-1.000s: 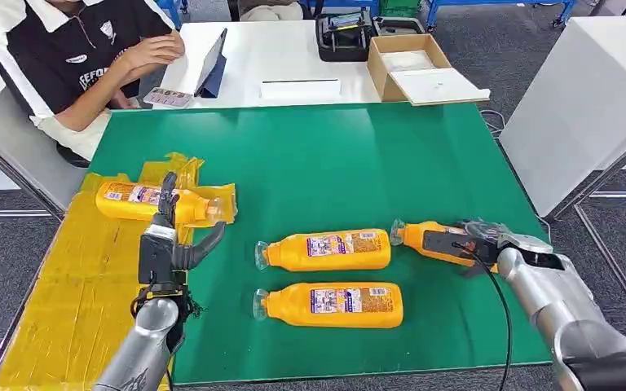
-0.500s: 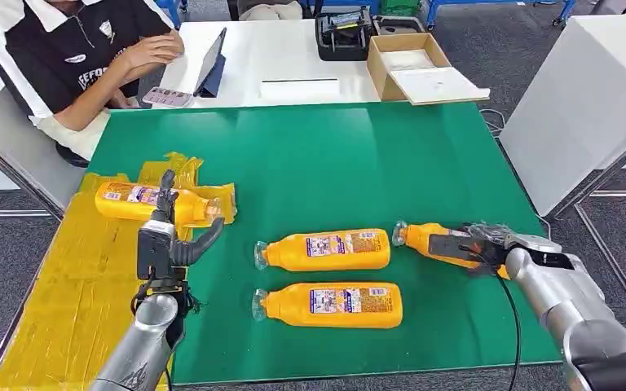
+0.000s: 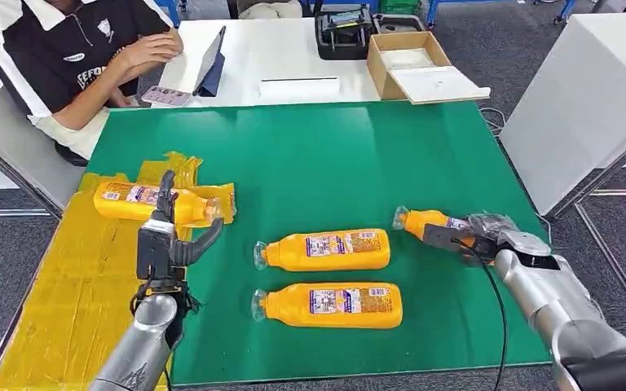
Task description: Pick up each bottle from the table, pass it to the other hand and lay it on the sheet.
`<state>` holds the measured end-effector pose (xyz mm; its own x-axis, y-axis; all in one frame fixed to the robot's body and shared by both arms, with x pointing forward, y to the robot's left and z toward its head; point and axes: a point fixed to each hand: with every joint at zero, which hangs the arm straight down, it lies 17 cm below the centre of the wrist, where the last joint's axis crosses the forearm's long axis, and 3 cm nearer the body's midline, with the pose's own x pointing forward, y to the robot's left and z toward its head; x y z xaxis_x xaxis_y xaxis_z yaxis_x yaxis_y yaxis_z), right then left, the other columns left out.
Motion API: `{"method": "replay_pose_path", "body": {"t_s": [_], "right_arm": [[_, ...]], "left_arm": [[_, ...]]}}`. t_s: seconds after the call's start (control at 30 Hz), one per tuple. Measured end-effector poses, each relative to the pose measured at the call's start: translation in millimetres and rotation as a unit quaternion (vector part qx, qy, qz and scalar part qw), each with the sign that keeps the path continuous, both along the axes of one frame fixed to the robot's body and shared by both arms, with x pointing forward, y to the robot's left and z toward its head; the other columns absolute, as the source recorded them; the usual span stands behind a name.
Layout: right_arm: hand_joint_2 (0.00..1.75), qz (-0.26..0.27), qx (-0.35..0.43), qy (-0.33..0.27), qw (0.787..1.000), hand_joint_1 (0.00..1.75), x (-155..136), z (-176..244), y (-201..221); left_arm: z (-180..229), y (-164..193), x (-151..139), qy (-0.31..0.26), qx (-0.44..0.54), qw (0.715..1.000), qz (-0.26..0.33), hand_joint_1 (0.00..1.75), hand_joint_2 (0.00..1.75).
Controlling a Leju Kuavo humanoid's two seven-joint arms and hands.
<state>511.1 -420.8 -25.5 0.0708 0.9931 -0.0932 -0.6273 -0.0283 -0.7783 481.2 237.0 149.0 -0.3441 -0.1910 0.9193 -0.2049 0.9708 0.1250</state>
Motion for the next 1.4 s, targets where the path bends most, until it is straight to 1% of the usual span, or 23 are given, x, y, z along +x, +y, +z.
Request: {"method": "replay_pose_path", "body": {"t_s": [0.17, 0.23, 0.3, 0.37, 0.47, 0.57, 0.7, 0.97, 1.03, 1.2, 1.3, 1.33, 1.4], "right_arm": [[1.75, 0.025, 0.027, -0.099, 0.994, 1.75, 22, 22, 33], [1.75, 0.028, 0.023, -0.14, 0.99, 1.75, 24, 31, 45], [1.75, 0.034, 0.024, -0.188, 0.981, 1.75, 15, 44, 61], [1.75, 0.042, 0.032, -0.243, 0.969, 1.75, 1, 68, 77], [1.75, 0.049, 0.052, -0.294, 0.953, 1.75, -20, 99, 91], [1.75, 0.052, 0.065, -0.325, 0.942, 1.75, -30, 123, 97], [1.75, 0.057, 0.073, -0.348, 0.933, 1.75, -36, 143, 100], [1.75, 0.058, 0.08, -0.364, 0.926, 1.75, -40, 157, 102], [1.75, 0.064, 0.086, -0.381, 0.919, 1.75, -43, 163, 104], [1.75, 0.064, 0.158, -0.48, 0.86, 1.75, -66, 214, 124], [1.75, 0.065, 0.228, -0.546, 0.803, 1.75, -89, 240, 143], [1.75, 0.064, 0.255, -0.568, 0.78, 1.75, -97, 248, 150], [1.75, 0.057, 0.295, -0.595, 0.745, 1.75, -106, 256, 156]], "left_arm": [[-14, 8, -16, 0.011, 0.012, 1.0, 0.01, 0.0, 1.75], [-19, 11, -23, 0.017, 0.02, 1.0, 0.012, 0.0, 1.75], [-23, 12, -30, 0.023, 0.028, 0.999, 0.013, 0.0, 1.75], [-25, 15, -39, 0.027, 0.033, 0.999, 0.017, 0.0, 1.75], [-26, 19, -48, 0.027, 0.036, 0.999, 0.022, 0.0, 1.75], [-23, 21, -50, 0.024, 0.035, 0.999, 0.025, 0.0, 1.75], [-20, 22, -51, 0.021, 0.034, 0.999, 0.025, 0.0, 1.75], [-20, 22, -53, 0.02, 0.034, 0.999, 0.026, 0.0, 1.75], [-20, 21, -54, 0.02, 0.037, 0.999, 0.024, 0.0, 1.75], [-21, 11, -57, 0.026, 0.036, 0.999, 0.006, 0.0, 1.75], [-20, -5, -55, 0.031, 0.032, 0.999, -0.016, 0.0, 1.75], [-18, -14, -53, 0.031, 0.033, 0.999, -0.026, 0.0, 1.75], [-13, -27, -50, 0.03, 0.034, 0.998, -0.041, 0.0, 1.75]]}}
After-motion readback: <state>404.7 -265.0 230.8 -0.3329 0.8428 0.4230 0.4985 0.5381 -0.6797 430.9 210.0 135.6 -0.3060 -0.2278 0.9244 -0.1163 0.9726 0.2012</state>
